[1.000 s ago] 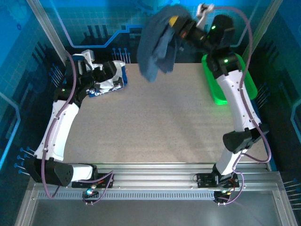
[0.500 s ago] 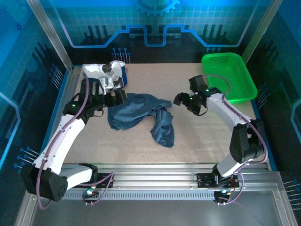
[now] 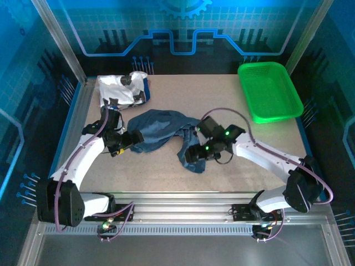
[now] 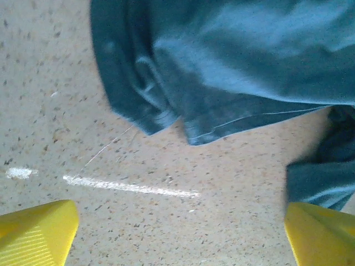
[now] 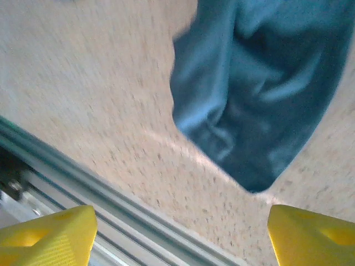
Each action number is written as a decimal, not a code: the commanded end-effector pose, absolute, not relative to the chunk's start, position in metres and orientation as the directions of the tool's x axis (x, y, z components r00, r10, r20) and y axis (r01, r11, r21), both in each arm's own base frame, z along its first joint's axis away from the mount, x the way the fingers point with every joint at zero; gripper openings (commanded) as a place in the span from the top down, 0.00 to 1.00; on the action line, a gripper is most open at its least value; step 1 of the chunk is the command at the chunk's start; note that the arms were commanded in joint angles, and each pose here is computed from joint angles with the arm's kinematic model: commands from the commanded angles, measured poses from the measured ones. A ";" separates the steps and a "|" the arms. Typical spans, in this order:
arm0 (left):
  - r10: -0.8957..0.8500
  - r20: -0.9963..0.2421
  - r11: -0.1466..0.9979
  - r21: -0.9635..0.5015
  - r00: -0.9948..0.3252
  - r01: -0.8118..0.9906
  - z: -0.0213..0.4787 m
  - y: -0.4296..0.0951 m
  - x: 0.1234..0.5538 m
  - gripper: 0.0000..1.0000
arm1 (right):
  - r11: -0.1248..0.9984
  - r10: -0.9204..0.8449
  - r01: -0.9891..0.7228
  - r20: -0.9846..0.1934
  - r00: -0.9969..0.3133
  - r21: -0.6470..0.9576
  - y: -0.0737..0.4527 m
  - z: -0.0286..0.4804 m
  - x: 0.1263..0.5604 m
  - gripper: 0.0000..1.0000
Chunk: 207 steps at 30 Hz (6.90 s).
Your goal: Fold and stack the t-shirts
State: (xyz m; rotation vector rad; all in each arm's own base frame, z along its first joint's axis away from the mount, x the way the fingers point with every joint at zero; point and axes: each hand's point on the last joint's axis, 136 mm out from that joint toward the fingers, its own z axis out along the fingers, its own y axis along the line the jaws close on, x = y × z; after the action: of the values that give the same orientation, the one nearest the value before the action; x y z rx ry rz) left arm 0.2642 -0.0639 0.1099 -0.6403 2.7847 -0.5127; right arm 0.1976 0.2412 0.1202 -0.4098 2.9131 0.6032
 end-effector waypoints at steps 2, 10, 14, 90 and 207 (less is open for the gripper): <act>-0.501 -0.042 0.794 -0.419 -0.864 -0.440 0.087 -0.070 0.259 0.11 | 0.905 -0.248 -0.265 -0.094 -0.964 0.332 0.231 0.080 0.171 0.19; -0.511 -0.021 0.785 -0.419 -0.859 -0.456 0.063 -0.071 0.275 0.18 | 0.920 -0.236 -0.245 -0.068 -0.969 0.304 0.231 0.053 0.175 0.21; -0.516 -0.020 0.779 -0.426 -0.856 -0.460 0.053 -0.073 0.284 0.25 | 0.931 -0.219 -0.228 -0.065 -0.974 0.285 0.230 0.045 0.180 0.23; -0.598 -0.750 0.605 -0.654 -0.282 0.454 0.584 -0.032 0.348 1.00 | 0.755 0.487 -0.367 -0.839 -0.242 0.544 0.064 0.565 0.260 1.00; 0.061 -0.223 0.992 -0.093 -0.973 0.083 0.068 -0.116 0.409 0.43 | 0.934 0.232 0.134 -0.276 -0.933 0.332 0.093 0.127 0.276 0.15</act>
State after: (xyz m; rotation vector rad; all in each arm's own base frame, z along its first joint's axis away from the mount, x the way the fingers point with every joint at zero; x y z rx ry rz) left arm 0.4058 -0.1178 0.0738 -0.0159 2.8823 -0.2652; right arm 0.2919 0.0695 0.1385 0.1646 2.7392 0.1777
